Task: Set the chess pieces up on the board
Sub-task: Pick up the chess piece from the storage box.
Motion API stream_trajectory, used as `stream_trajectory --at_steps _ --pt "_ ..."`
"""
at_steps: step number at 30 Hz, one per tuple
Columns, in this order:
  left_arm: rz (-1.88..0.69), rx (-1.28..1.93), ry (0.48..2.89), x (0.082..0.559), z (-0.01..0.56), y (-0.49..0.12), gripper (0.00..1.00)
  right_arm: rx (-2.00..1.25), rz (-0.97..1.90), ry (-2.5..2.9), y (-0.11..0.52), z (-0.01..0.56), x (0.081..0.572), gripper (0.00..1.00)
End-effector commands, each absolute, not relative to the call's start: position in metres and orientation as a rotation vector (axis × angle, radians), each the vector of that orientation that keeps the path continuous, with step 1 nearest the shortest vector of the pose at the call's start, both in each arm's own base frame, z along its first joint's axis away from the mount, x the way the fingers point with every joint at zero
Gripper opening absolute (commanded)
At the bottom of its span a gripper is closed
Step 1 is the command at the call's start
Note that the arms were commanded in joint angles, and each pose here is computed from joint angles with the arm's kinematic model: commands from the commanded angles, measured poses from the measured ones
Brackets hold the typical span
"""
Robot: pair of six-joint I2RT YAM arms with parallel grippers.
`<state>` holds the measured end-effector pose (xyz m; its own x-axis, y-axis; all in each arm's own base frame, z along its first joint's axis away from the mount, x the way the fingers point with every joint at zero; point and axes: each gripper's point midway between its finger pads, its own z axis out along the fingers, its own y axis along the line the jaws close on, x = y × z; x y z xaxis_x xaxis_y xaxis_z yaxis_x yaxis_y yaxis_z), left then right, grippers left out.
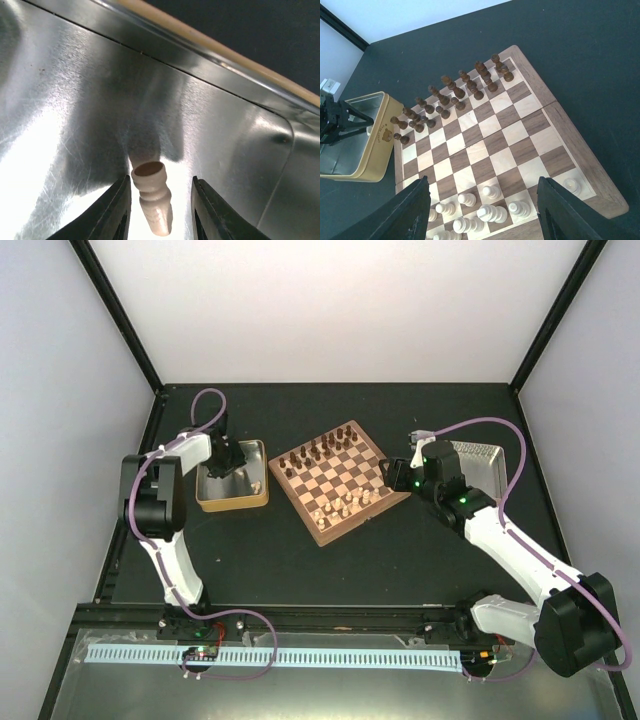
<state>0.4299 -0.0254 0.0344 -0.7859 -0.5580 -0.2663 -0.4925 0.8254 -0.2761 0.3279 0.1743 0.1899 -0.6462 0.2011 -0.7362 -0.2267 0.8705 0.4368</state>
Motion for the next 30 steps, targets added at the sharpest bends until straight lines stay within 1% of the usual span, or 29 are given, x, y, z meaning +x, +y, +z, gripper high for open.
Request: stream_trajectory --at_steps 1,6,8,12,15,18,20,23,26,28,30 --pt "-0.248 -0.776 2.698 0.436 0.028 -0.019 0.33 -0.008 0.659 2.143 0.174 0.200 0.329 0.60" --pt "-0.230 -0.808 2.684 0.440 0.025 -0.013 0.31 -0.013 0.656 2.143 0.174 0.201 0.329 0.60" --pt "-0.229 -0.822 2.684 0.440 0.023 -0.011 0.28 -0.015 0.654 2.144 0.174 0.201 0.329 0.60" --pt "-0.233 -0.837 2.689 0.440 0.019 -0.011 0.17 -0.017 0.654 2.142 0.174 0.203 0.330 0.60" --pt "-0.246 -0.835 2.687 0.438 0.020 -0.012 0.11 -0.014 0.654 2.142 0.174 0.203 0.331 0.60" --pt "-0.279 -0.820 2.665 0.435 0.029 -0.015 0.08 0.001 0.649 2.137 0.173 0.205 0.332 0.60" --pt "-0.318 -0.805 2.640 0.433 0.040 -0.019 0.08 0.018 0.644 2.132 0.171 0.207 0.334 0.60" --pt "-0.419 -0.786 2.576 0.428 0.064 -0.029 0.08 0.064 0.662 2.126 0.171 0.211 0.336 0.61" --pt "-0.571 -0.773 2.478 0.424 0.096 -0.044 0.08 0.083 0.763 2.122 0.183 0.222 0.339 0.63" --pt "-0.711 -0.759 2.388 0.421 0.125 -0.057 0.08 0.017 0.863 2.113 0.202 0.237 0.340 0.63" --pt "-0.851 -0.743 2.296 0.420 0.151 -0.073 0.08 -0.036 0.947 2.073 0.218 0.266 0.347 0.63"
